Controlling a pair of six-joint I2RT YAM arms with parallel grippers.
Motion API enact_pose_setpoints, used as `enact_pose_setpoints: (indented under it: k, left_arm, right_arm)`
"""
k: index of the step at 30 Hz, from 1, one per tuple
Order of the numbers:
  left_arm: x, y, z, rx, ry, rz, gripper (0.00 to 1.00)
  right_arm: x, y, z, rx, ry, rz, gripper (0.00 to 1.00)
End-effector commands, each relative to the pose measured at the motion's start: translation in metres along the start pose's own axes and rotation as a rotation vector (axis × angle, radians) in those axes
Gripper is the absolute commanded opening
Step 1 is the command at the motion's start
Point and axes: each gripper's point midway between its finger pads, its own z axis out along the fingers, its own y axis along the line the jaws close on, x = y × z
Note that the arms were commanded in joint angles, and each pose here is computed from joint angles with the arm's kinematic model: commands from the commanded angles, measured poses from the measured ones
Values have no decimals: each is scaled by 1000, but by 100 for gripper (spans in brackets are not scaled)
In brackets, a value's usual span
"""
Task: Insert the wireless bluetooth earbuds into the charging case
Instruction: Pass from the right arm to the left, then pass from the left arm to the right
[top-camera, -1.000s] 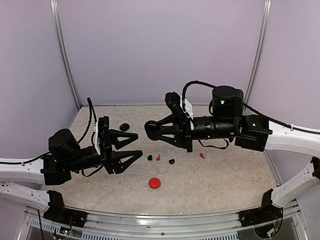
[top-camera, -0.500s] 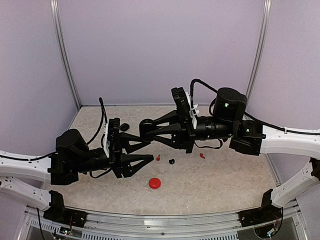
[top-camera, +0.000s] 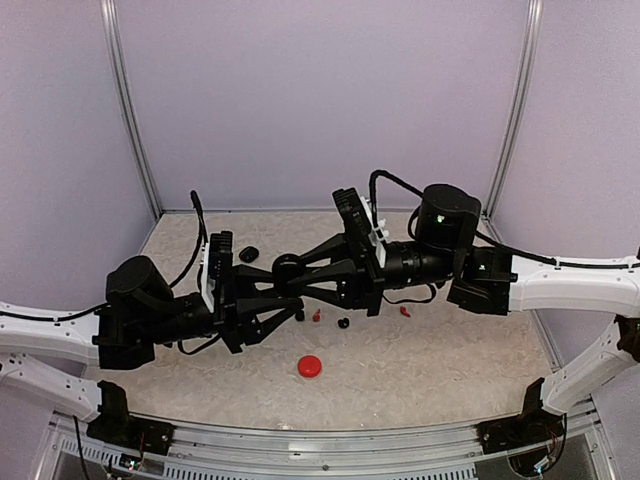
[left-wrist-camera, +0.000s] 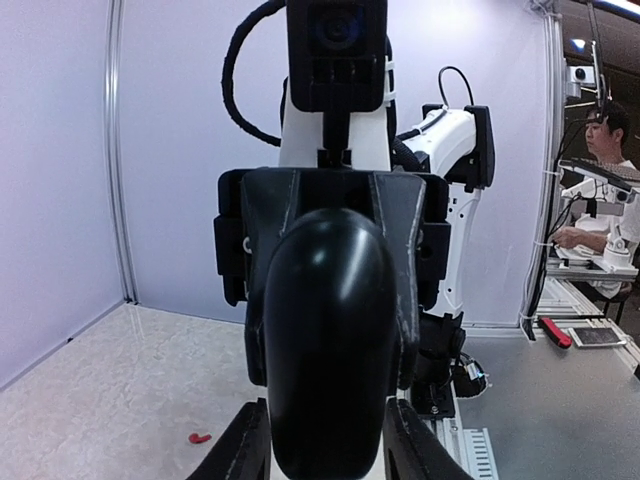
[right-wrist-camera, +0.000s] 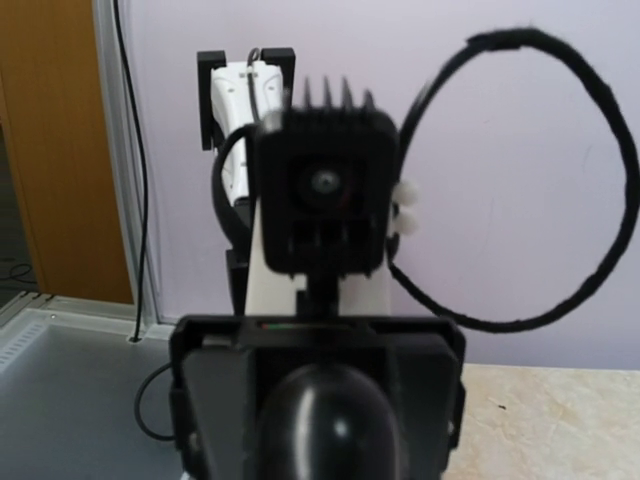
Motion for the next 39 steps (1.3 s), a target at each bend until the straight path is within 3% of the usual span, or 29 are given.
enact_pose_setpoints:
  k: [1,8,10,14,17,21,27,39]
  left_arm:
    - [-21,0,-3,-7,-58,19,34]
    - [-23,7,-11,-26,-63,27,9]
    - [-21,8,-11,-30,-42,37,1]
    - [-5,13,-12,-48,69,74,0]
    - [8,21,-17,-90,183,98,0]
    - [24,22,-26,-100,302,90,1]
    - [33,10,-22,-43,363,59,5]
    - [68,-13,4,145,541,-30,2]
  right_arm:
    - [-1,1,-1,-12,-18,-2,12]
    - [1,1,-4,1,0,-5,15]
    - [-1,0,-5,15,14,-10,29]
    - [0,1,-15,45,92,-7,51]
    - [17,1,-23,64,206,1,58]
    - [39,5,-37,85,333,34,60]
    - [57,7,-46,96,433,62,60]
    - [81,21,-45,35,493,111,54]
